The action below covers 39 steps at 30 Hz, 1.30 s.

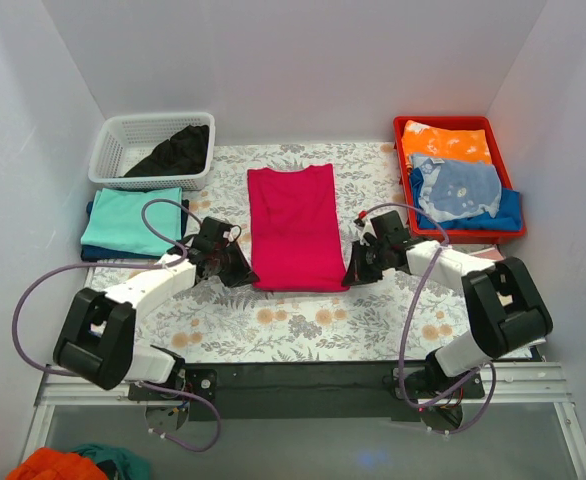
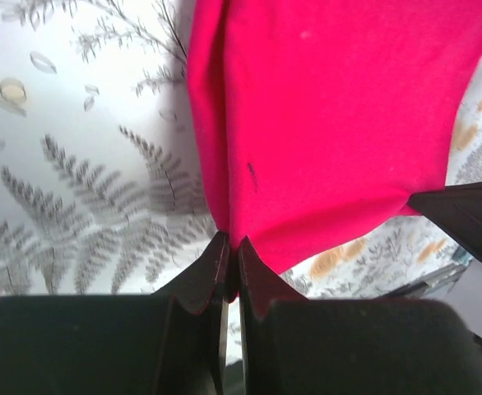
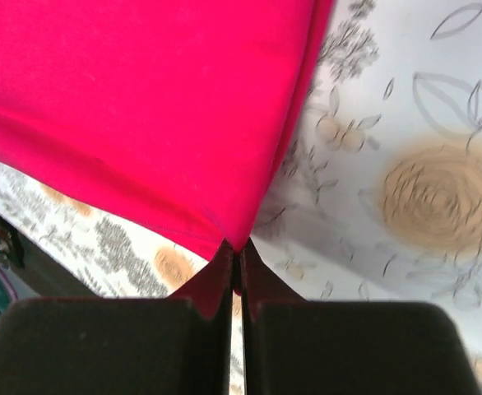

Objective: Fold and stack the t-shirts
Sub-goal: Fold the tshirt

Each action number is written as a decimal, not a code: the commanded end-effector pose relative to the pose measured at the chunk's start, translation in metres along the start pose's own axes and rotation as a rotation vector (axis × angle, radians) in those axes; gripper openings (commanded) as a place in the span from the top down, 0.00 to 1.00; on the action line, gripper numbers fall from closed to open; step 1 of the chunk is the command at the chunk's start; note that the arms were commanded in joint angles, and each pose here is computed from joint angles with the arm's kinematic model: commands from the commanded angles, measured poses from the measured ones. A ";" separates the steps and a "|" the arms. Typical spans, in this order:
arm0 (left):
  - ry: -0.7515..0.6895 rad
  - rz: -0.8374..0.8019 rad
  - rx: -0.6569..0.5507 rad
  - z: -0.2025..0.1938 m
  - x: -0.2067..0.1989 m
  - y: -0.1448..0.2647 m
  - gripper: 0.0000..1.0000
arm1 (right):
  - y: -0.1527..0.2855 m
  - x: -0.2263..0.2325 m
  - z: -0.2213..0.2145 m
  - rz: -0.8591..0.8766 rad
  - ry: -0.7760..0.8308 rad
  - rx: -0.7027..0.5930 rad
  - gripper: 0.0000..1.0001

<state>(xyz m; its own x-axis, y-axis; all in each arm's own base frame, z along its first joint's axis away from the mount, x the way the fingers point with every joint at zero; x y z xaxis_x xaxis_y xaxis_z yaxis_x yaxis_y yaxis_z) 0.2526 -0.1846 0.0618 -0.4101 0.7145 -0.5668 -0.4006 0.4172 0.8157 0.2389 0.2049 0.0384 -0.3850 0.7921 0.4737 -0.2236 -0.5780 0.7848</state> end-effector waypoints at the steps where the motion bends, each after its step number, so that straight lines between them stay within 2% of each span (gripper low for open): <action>1: 0.032 0.054 0.003 -0.016 0.012 0.029 1.00 | 0.027 0.003 -0.022 -0.025 0.033 0.040 0.99; 6: 0.029 0.031 -0.010 -0.036 0.008 0.060 1.00 | 0.058 0.020 -0.033 -0.005 0.066 0.028 0.99; 12: 0.041 0.084 -0.024 -0.061 0.021 0.088 1.00 | 0.077 0.028 -0.048 0.003 0.073 0.030 0.99; 20: 0.075 0.056 -0.057 -0.069 0.019 0.115 1.00 | 0.104 0.043 -0.047 0.017 0.092 -0.016 0.99; 23: 0.081 0.034 -0.134 -0.055 0.010 0.125 1.00 | 0.113 0.048 -0.033 0.009 0.104 -0.047 0.99; 29: 0.115 0.035 -0.320 -0.013 -0.026 0.141 1.00 | 0.129 0.050 0.026 -0.088 0.153 -0.164 0.99; 31: 0.129 0.076 -0.358 -0.002 -0.032 0.136 1.00 | 0.137 0.053 0.052 -0.113 0.188 -0.218 0.99; 36: 0.137 0.151 -0.391 0.012 -0.040 0.112 1.00 | 0.126 0.050 0.099 -0.149 0.221 -0.259 0.99; 39: 0.138 0.197 -0.477 0.037 -0.048 0.105 1.00 | 0.112 0.045 0.121 -0.157 0.226 -0.253 0.99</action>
<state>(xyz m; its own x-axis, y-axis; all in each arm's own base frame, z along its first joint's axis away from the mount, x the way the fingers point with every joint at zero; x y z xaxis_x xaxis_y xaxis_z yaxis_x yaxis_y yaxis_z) 0.2296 -0.1813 0.1697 -0.5544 0.6664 -0.4985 -0.5575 0.1473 0.8170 0.2614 0.2026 0.1917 -0.5205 0.7893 0.3259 -0.4139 -0.5670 0.7122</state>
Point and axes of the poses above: each gripper's point midway between its finger pads, its own y axis back along the fingers, its own x axis along the line the jaws close on, z = x × y, the point moved 1 cm from there along y, back along the fingers, and after that the axes turned 11 degrees about y, right-handed, at the moved point
